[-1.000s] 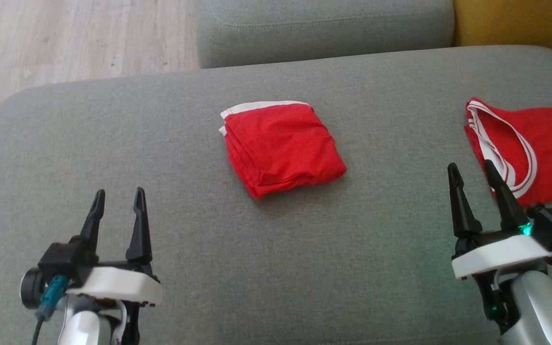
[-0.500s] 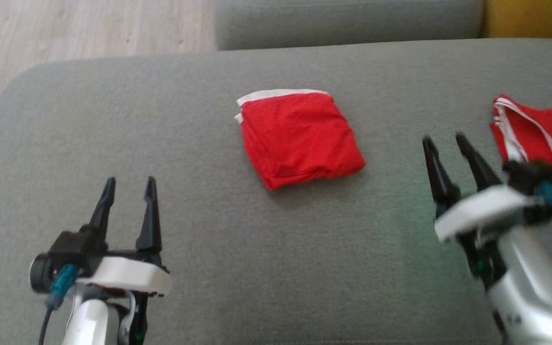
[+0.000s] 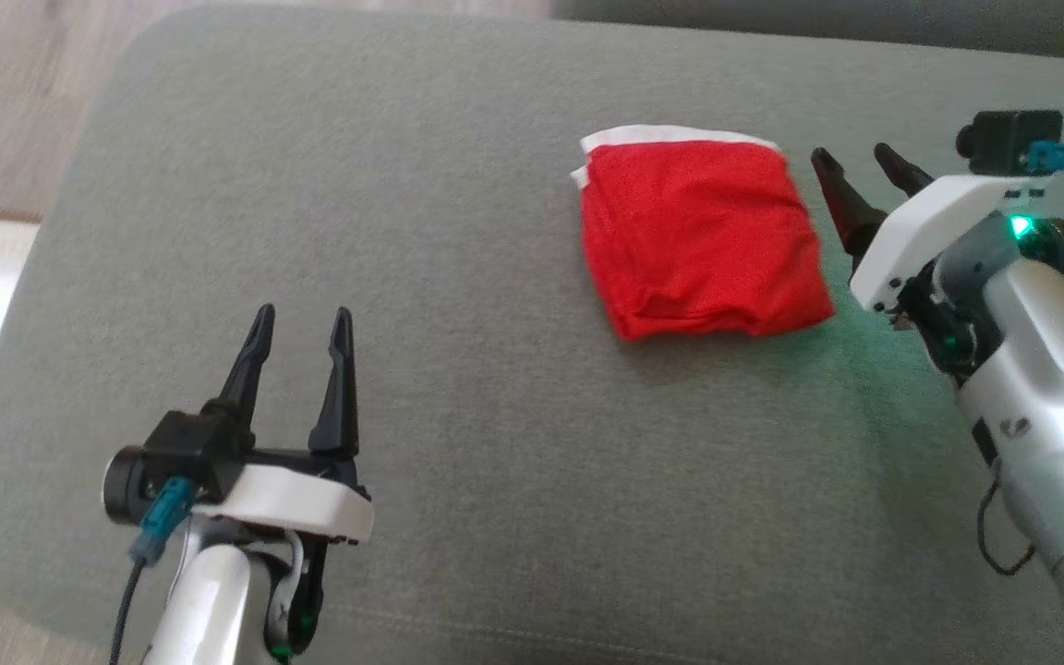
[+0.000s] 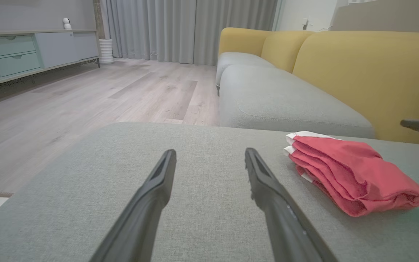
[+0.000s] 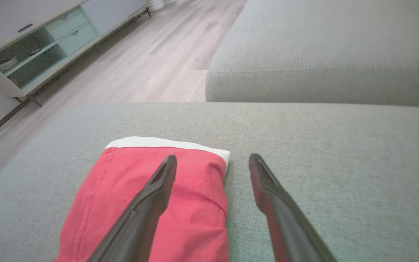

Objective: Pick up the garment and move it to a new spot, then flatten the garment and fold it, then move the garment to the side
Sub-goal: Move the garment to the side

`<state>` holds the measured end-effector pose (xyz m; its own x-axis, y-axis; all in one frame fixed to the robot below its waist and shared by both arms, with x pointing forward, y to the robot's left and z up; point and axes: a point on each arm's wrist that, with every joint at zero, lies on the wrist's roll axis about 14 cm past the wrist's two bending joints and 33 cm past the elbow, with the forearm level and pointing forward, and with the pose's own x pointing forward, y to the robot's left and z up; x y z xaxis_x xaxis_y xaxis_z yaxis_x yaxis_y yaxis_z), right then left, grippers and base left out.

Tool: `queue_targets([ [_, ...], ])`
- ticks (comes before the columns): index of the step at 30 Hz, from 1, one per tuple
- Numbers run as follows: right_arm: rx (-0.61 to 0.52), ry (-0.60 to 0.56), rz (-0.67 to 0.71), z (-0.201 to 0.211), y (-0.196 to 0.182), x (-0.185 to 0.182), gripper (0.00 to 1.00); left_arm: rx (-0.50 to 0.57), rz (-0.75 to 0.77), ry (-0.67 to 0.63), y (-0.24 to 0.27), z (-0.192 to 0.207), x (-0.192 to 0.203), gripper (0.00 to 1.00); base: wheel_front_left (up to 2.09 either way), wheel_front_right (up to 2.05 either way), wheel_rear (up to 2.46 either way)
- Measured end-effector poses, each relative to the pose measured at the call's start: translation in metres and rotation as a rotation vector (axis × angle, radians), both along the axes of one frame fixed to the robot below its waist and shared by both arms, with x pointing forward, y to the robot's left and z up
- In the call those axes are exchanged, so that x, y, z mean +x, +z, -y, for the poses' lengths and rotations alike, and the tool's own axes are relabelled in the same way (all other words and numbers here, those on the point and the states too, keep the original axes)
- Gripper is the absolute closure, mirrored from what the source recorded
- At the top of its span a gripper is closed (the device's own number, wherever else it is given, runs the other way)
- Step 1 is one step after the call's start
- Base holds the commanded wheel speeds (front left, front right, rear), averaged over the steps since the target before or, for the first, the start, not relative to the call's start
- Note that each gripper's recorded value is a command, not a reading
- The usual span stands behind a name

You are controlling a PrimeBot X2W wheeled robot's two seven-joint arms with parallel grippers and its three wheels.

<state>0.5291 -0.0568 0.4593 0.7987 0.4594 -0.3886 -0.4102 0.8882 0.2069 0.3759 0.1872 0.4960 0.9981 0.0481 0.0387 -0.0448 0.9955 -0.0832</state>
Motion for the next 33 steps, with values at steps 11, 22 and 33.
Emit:
queue_targets([
  [11,-0.036,0.031,-0.454,-0.018,-0.085,-0.010,0.00,0.015,-0.038,0.073,-0.010,-0.019,0.000,0.00,0.00,0.00,0.00],
  [22,0.001,0.037,-0.497,-0.027,-0.085,-0.010,1.00,0.008,-0.048,0.075,-0.013,-0.017,0.000,0.00,0.00,0.00,0.00],
  [33,0.052,-0.071,-0.334,0.011,-0.051,-0.023,1.00,-0.002,0.015,-0.054,0.004,0.016,0.014,0.00,0.00,0.00,0.00],
])
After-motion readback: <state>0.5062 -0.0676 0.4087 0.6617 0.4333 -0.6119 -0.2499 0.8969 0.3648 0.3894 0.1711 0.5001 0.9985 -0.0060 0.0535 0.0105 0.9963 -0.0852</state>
